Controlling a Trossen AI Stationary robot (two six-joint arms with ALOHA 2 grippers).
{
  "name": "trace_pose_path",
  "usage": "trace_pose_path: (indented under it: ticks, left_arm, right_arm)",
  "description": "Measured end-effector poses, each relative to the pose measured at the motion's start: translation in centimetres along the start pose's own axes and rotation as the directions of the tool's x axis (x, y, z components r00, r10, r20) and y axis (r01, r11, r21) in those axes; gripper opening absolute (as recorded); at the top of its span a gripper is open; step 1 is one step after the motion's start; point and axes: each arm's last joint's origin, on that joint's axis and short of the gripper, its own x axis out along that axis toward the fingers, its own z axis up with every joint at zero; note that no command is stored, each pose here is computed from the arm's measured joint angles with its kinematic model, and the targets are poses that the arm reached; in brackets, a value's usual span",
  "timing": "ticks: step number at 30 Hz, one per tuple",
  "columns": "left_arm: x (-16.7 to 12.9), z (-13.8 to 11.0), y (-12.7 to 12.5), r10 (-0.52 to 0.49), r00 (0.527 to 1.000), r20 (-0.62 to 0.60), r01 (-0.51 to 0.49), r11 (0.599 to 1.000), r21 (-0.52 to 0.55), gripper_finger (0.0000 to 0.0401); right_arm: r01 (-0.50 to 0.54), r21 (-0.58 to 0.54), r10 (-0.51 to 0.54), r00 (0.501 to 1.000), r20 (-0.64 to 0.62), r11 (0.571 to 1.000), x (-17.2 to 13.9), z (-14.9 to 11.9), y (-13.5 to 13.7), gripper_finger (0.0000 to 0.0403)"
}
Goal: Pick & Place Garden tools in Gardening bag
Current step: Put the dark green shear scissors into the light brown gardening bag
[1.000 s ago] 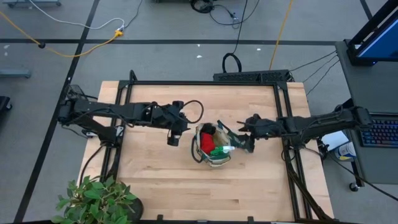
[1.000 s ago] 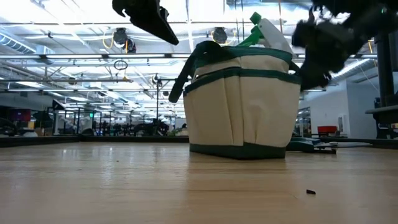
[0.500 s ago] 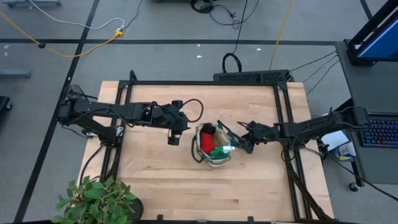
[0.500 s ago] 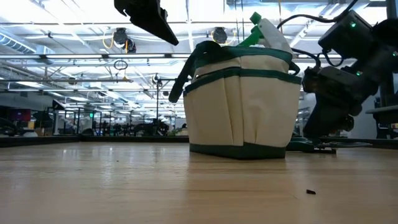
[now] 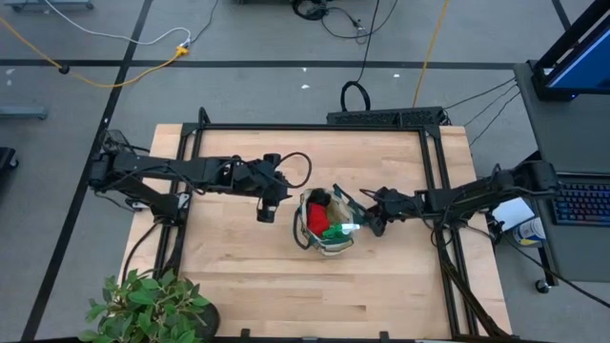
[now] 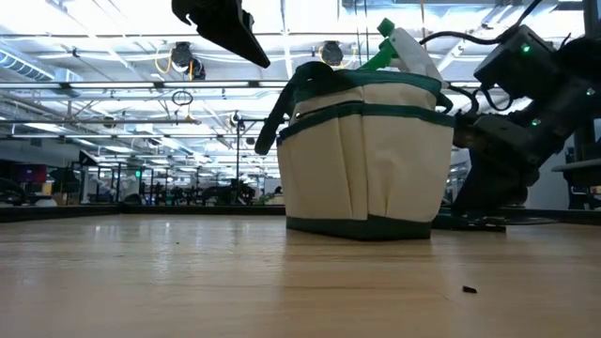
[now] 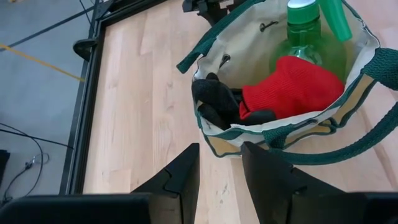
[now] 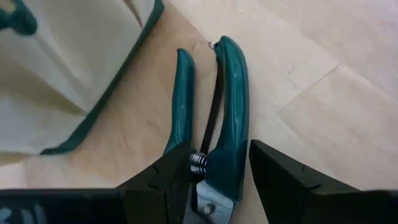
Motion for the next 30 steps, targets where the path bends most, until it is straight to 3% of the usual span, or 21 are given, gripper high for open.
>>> trace_pose_path:
  ticks: [4, 15, 23, 30]
  left_arm:
    - [0.0, 0.0, 0.0, 0.000, 1.000, 0.000, 0.000, 1.000, 0.001, 0.0127]
    - [0.0, 0.0, 0.0, -0.001, 1.000, -0.001, 0.001, 1.000, -0.001, 0.0127]
    - [0.0, 0.0, 0.0, -0.001, 1.000, -0.002, 0.001, 1.000, -0.005, 0.0127]
    - [0.0, 0.0, 0.0, -0.001, 1.000, -0.002, 0.001, 1.000, -0.010, 0.0127]
  right_arm:
    - [0.037, -0.042, -0.037, 0.999, 0.004, 0.998, 0.5, -0.1, -0.2, 0.0134]
    - [0.006, -0.145, -0.001, 0.999, 0.036, 0.989, 0.6, 0.2, 0.2, 0.0000]
    - [-0.044, -0.133, 0.051, 0.997, 0.054, 0.990, 0.2, 0.5, 0.5, 0.0002]
    - [-0.146, -0.173, 0.161, 0.984, 0.074, 0.974, -0.1, 1.0, 1.1, 0.0078]
